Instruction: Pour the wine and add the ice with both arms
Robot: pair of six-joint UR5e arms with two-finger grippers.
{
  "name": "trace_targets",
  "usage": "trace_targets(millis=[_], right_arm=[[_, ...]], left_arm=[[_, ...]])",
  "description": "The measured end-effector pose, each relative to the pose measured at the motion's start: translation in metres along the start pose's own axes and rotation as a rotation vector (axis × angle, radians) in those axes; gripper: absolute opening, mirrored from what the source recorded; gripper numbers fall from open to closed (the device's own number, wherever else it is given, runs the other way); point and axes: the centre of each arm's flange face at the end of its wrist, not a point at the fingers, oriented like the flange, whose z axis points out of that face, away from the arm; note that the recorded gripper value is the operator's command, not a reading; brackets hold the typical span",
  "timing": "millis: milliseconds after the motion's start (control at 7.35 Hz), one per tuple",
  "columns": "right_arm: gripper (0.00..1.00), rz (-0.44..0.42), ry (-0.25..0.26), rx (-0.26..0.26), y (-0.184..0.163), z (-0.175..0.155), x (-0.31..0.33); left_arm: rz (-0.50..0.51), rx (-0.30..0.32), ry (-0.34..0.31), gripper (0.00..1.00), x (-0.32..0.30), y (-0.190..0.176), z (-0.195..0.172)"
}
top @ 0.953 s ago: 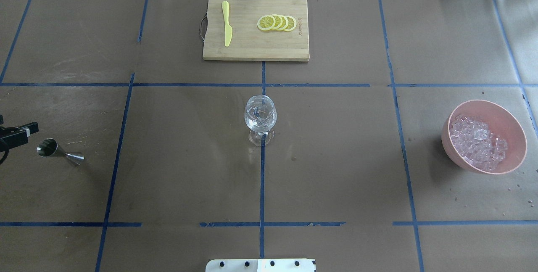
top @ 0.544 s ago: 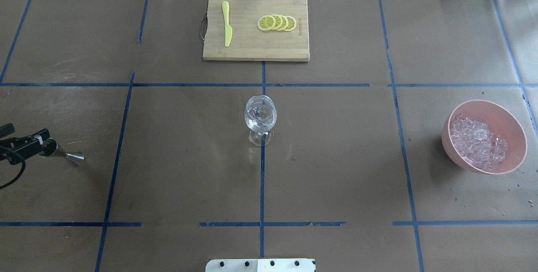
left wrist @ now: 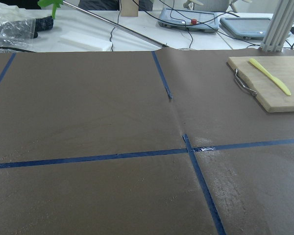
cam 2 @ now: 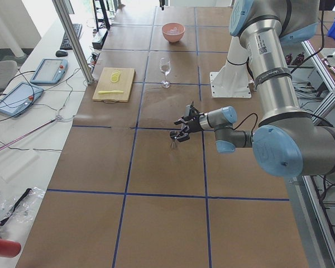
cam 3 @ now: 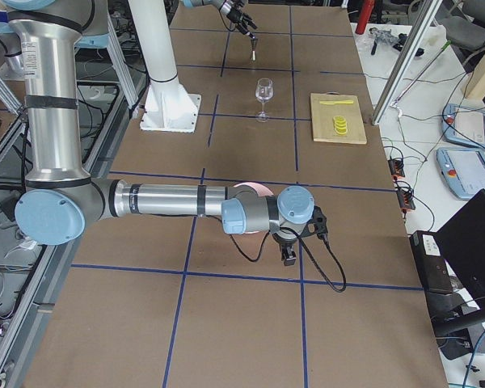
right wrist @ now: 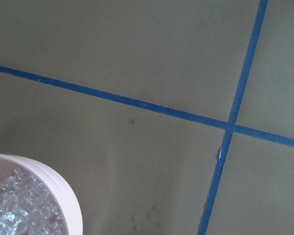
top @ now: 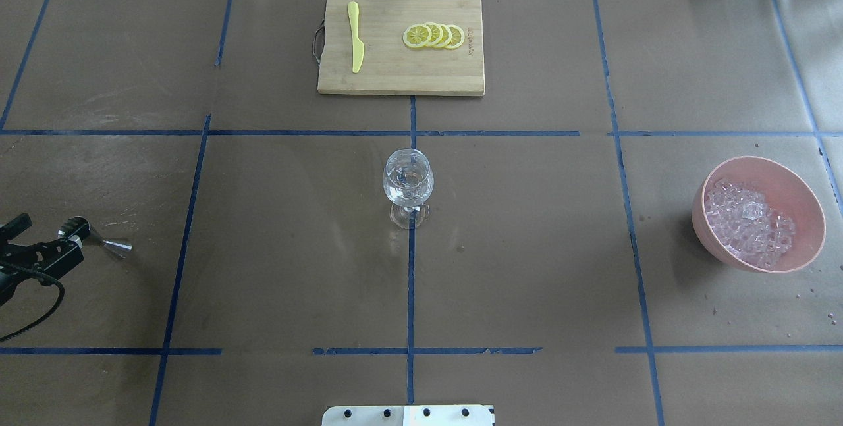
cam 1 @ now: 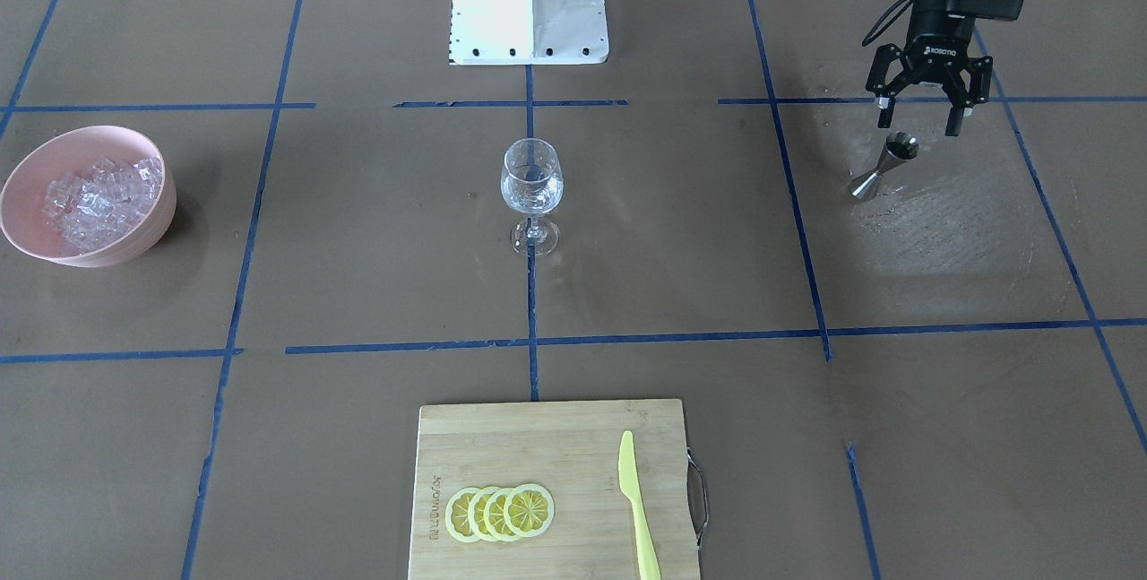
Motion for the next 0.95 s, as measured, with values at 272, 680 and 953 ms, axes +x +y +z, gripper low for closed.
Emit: trace_targets(millis=[272, 680, 953], right_arm=[[1.00, 0.001, 0.000, -0.001, 0.002, 0.000, 0.000], [1.00, 0.004, 0.001, -0.004, 0.003, 0.002, 0.002], [1.00, 0.005, 0.001, -0.006, 0.003, 0.002, 0.003]], left_arm=[[-0.003, -0.004, 0.001, 0.99, 0.000, 0.016, 0.000], [-0.019, -0.007, -0.006, 0.99, -0.004, 0.042, 0.002], [-0.020, -0.003, -0.011, 0.99, -0.005, 0.060, 0.010]])
